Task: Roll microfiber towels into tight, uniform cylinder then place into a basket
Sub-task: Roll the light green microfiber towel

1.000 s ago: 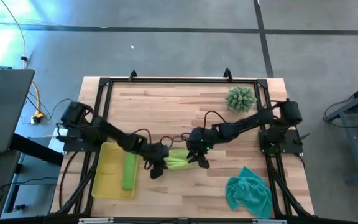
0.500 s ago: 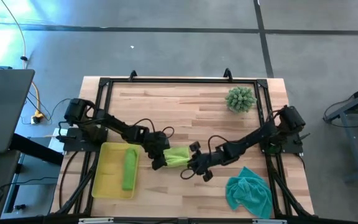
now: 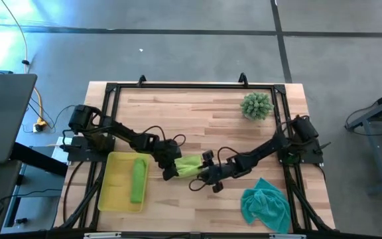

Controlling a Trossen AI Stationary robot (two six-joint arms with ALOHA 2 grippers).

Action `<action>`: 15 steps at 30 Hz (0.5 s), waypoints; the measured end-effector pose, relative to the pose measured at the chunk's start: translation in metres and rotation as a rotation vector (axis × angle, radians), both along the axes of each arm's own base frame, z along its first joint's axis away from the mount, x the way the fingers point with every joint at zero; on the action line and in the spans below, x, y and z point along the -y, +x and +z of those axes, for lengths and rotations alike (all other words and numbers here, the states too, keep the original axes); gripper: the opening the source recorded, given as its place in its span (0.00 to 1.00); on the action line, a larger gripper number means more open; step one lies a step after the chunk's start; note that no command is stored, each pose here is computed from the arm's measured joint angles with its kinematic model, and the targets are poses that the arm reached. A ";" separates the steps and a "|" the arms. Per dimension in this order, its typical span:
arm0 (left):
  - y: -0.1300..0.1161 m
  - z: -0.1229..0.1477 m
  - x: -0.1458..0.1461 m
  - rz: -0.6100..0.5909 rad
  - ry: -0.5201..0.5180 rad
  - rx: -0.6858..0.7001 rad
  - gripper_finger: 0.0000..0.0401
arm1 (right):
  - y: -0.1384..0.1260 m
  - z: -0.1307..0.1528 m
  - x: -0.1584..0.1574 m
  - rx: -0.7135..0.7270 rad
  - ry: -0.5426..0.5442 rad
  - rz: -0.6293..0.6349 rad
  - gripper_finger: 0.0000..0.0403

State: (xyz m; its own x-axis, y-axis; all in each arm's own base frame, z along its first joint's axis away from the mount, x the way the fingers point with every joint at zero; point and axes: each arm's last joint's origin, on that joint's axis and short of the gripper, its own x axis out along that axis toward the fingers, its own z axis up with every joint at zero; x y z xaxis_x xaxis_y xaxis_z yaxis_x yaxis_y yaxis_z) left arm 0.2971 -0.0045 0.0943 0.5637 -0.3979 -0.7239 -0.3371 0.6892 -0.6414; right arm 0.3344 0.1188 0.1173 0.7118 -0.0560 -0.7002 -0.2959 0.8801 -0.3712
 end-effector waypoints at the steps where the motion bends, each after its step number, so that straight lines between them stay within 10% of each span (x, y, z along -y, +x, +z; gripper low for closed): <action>1: 0.000 0.000 0.000 0.002 -0.003 0.000 0.03 | 0.001 -0.002 0.002 -0.007 0.006 -0.015 0.46; 15: -0.006 0.015 -0.004 -0.058 0.052 0.048 0.19 | 0.007 -0.014 0.027 -0.077 0.201 -0.210 0.23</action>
State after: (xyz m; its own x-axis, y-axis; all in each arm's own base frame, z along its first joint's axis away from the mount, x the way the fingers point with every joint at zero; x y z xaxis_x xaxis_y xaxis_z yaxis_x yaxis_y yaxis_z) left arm 0.2914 -0.0004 0.1097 0.5754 -0.3934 -0.7170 -0.2653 0.7395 -0.6187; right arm 0.3418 0.0918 0.1028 0.6435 -0.0509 -0.7637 -0.1200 0.9787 -0.1664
